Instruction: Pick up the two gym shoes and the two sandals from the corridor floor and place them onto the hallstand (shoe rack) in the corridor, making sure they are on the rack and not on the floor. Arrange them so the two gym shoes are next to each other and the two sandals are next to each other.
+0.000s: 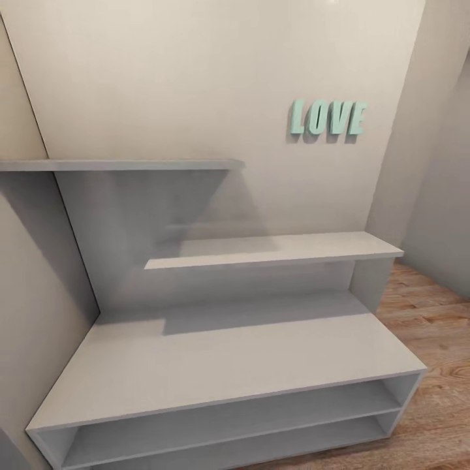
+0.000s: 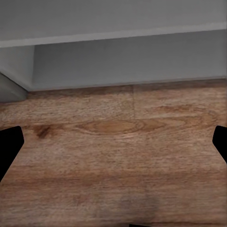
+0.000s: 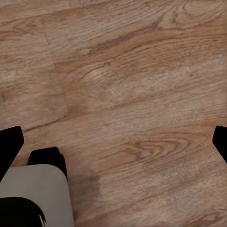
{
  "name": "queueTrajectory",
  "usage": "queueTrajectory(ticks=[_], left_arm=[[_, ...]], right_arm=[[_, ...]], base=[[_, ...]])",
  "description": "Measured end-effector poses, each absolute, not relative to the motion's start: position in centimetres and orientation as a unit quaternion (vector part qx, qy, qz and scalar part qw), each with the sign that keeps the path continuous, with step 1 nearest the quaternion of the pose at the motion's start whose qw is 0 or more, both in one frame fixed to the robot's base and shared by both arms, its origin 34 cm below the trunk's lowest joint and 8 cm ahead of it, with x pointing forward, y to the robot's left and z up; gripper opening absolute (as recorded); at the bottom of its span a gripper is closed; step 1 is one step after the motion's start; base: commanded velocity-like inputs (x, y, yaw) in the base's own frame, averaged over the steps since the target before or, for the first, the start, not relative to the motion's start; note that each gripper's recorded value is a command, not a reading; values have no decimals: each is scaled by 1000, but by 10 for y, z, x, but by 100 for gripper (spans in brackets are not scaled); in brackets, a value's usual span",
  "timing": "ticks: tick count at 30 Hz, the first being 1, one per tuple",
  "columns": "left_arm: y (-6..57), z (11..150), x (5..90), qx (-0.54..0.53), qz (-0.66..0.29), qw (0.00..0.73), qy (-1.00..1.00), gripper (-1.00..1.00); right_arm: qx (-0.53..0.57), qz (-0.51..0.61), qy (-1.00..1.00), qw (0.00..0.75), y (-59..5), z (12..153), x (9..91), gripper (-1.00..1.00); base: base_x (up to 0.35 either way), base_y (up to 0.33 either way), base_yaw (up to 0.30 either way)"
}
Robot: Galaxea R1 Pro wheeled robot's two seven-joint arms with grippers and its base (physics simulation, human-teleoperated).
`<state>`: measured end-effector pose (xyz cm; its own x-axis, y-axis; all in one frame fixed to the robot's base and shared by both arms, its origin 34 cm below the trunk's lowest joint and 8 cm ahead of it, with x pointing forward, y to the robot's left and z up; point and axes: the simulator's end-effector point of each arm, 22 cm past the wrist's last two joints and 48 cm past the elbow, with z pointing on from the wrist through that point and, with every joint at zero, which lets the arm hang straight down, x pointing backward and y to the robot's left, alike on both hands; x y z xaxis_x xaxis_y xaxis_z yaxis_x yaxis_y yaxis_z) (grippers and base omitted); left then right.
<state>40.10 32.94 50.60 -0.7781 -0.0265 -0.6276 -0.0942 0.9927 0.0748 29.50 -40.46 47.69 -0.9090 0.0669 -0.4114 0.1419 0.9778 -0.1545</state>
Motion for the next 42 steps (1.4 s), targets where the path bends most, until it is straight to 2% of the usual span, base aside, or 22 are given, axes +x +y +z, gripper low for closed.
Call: queueTrajectory(ticks=[10, 42], left_arm=[[329, 506, 401, -32, 51, 331, 942, 100], [328, 505, 400, -32, 49, 330, 942, 100]], right_arm=[[54, -90, 973, 206, -404, 477, 295, 100], [56, -91, 972, 207, -405, 477, 295, 100]], base=[[-2, 0, -114], [0, 0, -242]])
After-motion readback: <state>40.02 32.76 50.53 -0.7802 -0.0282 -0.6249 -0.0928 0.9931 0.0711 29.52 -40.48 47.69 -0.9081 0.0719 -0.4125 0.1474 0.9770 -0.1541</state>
